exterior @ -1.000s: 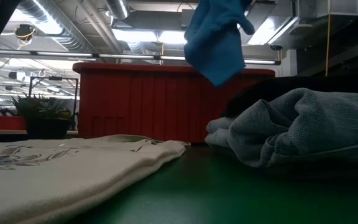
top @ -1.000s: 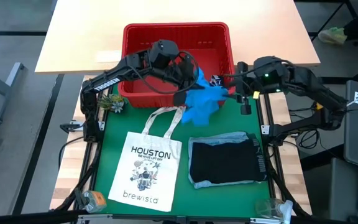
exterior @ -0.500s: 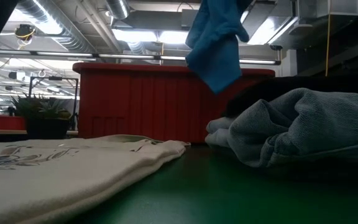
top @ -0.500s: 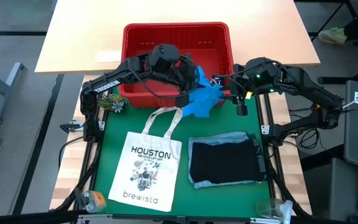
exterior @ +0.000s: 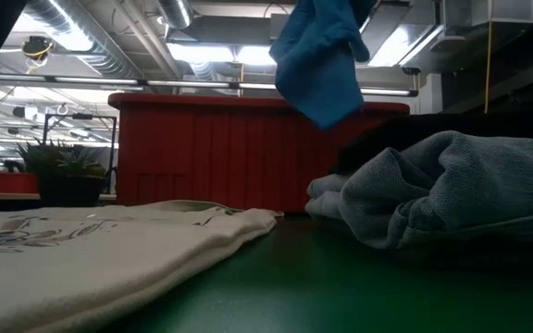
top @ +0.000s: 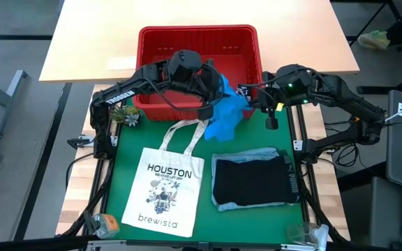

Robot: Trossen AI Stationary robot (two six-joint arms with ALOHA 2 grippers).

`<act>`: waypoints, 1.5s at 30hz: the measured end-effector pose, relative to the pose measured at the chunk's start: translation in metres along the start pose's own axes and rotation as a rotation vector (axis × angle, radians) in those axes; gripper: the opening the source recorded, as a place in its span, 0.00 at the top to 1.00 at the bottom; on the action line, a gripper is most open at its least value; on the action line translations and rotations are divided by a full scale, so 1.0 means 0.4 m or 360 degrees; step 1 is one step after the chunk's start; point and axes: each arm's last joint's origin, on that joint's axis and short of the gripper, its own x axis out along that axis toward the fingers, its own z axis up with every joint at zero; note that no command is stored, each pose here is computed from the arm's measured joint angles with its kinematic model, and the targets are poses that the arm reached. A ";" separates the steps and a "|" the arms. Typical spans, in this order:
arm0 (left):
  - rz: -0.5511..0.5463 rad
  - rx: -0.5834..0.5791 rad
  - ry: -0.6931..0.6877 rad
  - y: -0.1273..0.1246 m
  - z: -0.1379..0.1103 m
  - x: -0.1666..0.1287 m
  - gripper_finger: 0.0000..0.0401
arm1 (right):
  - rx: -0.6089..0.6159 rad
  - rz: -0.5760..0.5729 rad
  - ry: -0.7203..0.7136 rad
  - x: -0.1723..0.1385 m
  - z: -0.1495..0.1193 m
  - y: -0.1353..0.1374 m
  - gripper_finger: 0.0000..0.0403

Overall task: Fold Laundry from Bin
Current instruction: Fold the blue short

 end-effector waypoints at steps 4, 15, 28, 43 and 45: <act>0.0099 0.0001 0.0028 0.005 -0.001 0.000 0.88 | -0.0046 -0.0058 0.0019 -0.018 -0.006 0.001 0.96; 0.0155 -0.0003 0.0077 0.006 -0.007 0.000 0.63 | -0.0113 -0.0191 0.0090 -0.096 -0.041 0.016 0.99; 0.0059 -0.0070 0.0371 -0.008 -0.052 -0.006 0.66 | -0.0112 -0.0251 0.0070 -0.132 -0.052 0.022 0.99; 0.0028 -0.0246 0.0607 -0.029 -0.157 0.092 0.69 | -0.0113 -0.0249 0.0069 -0.132 -0.052 0.022 0.98; 0.0018 -0.0245 0.0633 -0.037 -0.179 0.112 0.67 | -0.0114 -0.0249 0.0068 -0.132 -0.052 0.022 0.99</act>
